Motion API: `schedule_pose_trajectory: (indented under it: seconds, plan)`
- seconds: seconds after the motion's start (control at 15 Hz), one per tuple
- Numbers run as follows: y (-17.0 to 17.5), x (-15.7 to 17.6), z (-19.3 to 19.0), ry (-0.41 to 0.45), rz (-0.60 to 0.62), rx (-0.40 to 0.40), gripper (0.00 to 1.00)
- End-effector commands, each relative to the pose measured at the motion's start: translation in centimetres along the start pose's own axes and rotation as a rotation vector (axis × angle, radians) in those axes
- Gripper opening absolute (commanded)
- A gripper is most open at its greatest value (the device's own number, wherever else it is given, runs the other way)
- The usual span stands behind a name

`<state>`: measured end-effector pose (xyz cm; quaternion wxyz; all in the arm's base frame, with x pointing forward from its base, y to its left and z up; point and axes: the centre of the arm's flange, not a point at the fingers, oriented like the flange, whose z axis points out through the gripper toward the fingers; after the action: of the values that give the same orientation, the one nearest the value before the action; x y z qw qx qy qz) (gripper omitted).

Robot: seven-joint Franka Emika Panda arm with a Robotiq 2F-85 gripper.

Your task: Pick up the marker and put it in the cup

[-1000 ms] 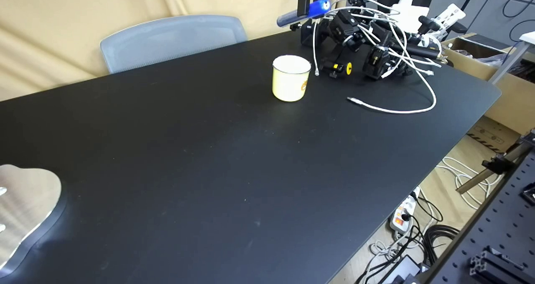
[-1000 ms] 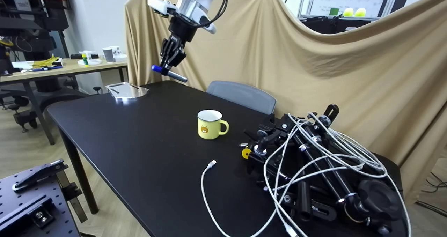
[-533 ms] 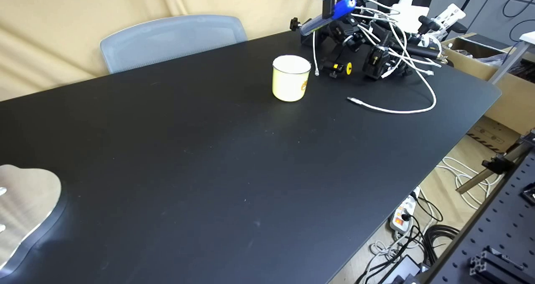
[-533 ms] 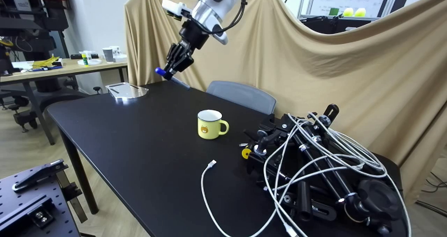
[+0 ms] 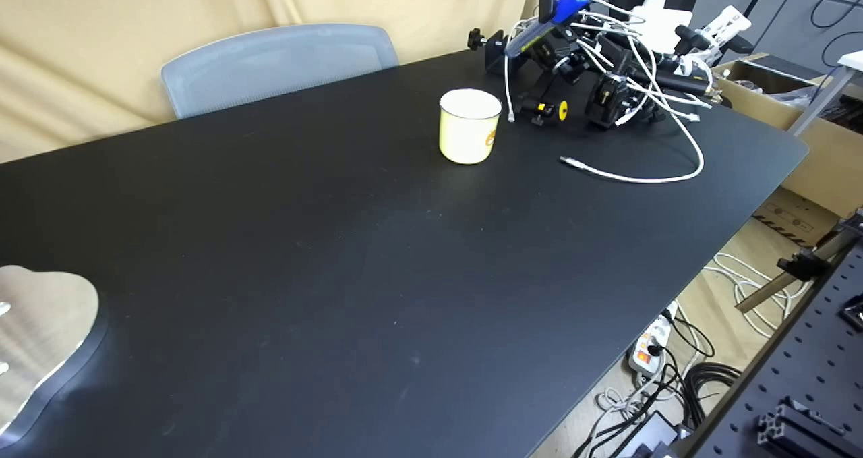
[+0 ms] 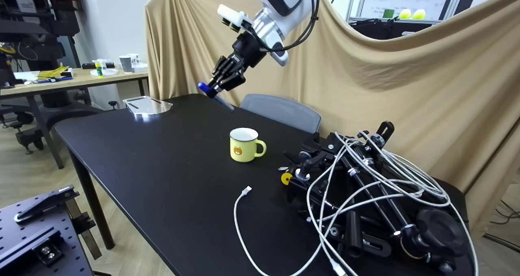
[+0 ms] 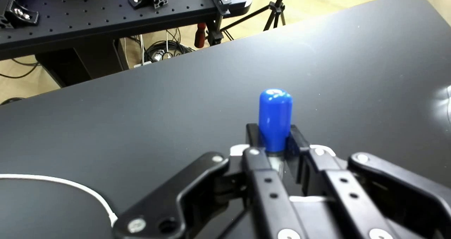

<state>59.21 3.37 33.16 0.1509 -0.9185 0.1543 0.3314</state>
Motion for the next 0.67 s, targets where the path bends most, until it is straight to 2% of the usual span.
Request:
schedule_pose_trajectory:
  seconds: [0.0, 0.6]
  plan:
    - [-0.5, 3.5, -1.9, -0.001, -0.037, 0.003, 0.05]
    - [-1.4, 8.4, -0.4, -0.045, -0.066, 0.018, 0.05]
